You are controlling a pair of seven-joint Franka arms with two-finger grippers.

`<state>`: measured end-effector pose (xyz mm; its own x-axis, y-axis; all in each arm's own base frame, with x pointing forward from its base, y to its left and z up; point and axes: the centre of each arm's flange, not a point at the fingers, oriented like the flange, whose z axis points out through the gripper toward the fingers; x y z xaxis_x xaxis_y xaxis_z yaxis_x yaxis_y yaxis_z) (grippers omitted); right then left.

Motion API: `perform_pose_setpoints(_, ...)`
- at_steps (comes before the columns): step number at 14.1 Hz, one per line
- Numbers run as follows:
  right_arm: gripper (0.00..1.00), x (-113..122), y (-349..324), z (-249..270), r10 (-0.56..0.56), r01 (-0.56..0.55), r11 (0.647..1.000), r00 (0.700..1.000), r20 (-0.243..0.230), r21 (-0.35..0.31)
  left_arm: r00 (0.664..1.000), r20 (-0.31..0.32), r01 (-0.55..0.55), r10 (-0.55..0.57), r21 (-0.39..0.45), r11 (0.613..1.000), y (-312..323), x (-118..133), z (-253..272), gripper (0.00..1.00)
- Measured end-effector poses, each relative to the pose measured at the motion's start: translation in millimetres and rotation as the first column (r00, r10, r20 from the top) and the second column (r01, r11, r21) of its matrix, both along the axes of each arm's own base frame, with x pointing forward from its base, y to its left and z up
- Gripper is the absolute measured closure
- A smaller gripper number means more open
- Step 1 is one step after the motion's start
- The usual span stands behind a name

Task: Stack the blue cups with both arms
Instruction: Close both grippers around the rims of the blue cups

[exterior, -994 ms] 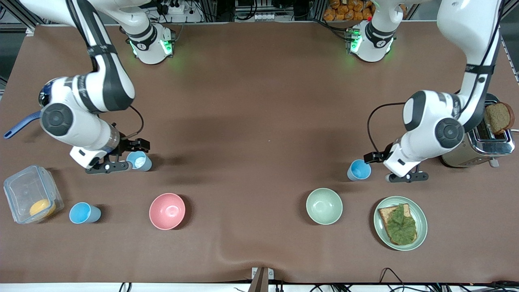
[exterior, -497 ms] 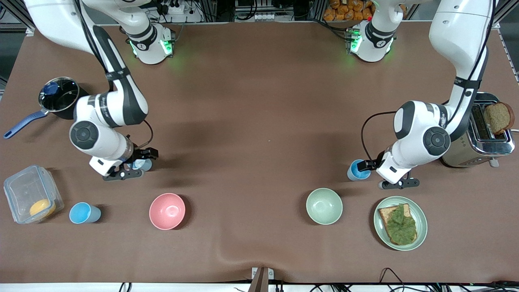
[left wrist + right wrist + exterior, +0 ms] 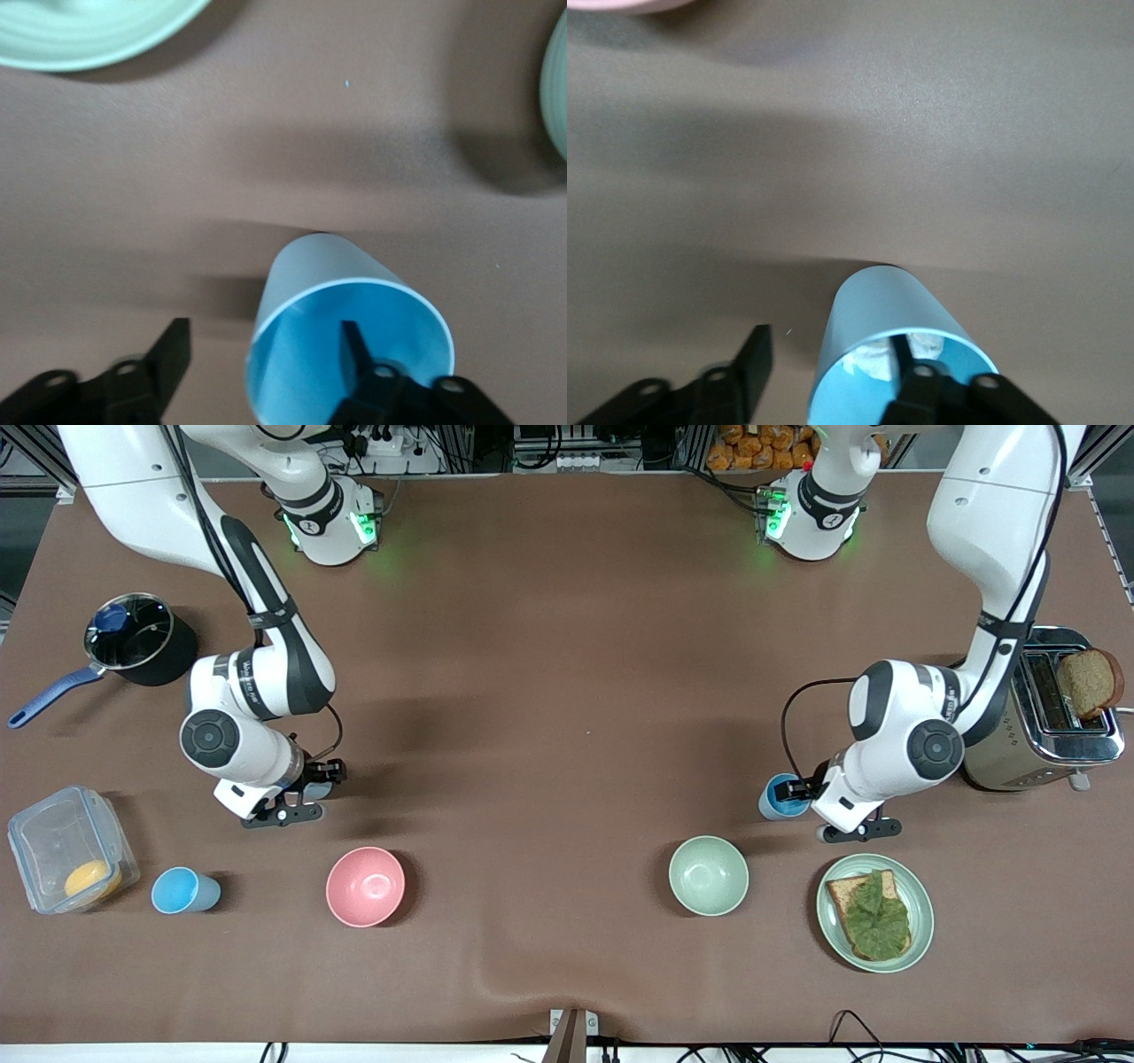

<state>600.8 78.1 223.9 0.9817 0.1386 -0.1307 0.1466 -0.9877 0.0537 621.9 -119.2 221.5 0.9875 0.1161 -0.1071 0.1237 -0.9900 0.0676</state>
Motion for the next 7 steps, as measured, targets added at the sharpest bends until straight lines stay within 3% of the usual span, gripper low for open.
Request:
perform_pose_setpoints(3, 0.79, 1, 0, 2, 0.000, 0.000, 1.000, 1.000, 0.001, -0.001, 1.000, -0.002, -0.017, 0.017, 0.001, 1.000, -8, 0, -3, 0.61)
perform_pose_setpoints(5, 0.97, 5, 3, 9, 0.003, -0.003, 1.000, 1.000, -0.023, -0.007, 0.999, 0.013, -0.031, 0.031, -0.001, 1.000, -7, 6, 3, 0.81)
perform_pose_setpoints(7, 0.97, 13, 10, 29, 0.002, -0.003, 1.000, 0.998, -0.061, -0.018, 0.998, 0.032, -0.045, 0.045, -0.003, 0.999, -5, 11, 13, 0.97)
